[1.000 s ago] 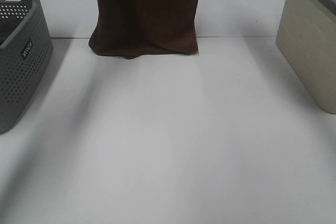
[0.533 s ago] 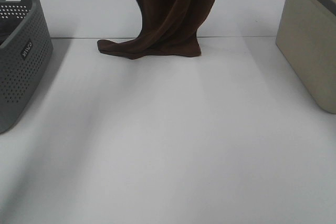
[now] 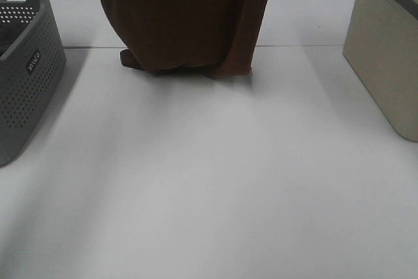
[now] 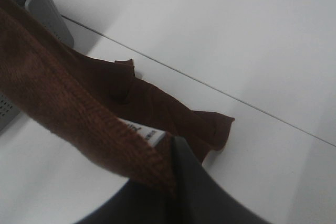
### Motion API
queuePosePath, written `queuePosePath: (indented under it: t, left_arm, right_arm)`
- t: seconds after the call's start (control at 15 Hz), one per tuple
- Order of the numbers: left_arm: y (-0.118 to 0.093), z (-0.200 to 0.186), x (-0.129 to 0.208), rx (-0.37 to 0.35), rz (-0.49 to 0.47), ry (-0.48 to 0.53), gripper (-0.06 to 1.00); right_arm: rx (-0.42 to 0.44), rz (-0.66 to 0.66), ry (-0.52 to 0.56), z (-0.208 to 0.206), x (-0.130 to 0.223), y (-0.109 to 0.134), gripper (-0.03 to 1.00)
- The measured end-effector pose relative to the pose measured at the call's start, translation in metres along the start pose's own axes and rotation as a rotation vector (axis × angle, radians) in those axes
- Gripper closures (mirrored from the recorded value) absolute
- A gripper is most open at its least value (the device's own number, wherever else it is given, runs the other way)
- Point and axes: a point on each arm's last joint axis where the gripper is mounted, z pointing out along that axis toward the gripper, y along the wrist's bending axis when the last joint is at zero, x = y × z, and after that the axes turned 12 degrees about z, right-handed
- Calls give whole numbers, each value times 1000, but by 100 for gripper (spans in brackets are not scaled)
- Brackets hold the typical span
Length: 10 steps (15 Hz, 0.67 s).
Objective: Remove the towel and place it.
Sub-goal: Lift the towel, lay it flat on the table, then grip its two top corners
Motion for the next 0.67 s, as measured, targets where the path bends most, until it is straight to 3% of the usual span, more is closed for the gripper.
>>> queuePosePath:
  t: [0.33,0.53,0.67]
  left_arm:
    - [-13,-45,26,61,-6,112,94]
    - [-40,-90,52,118,37,160,94]
    - [-48,-106,71,137,46,193,94]
  right_arm:
    - [-67,32,26,-37,16,14,96]
    - [-93,83,134,-60,58,17,96]
    - [-98,114,204,-72,91,17,96]
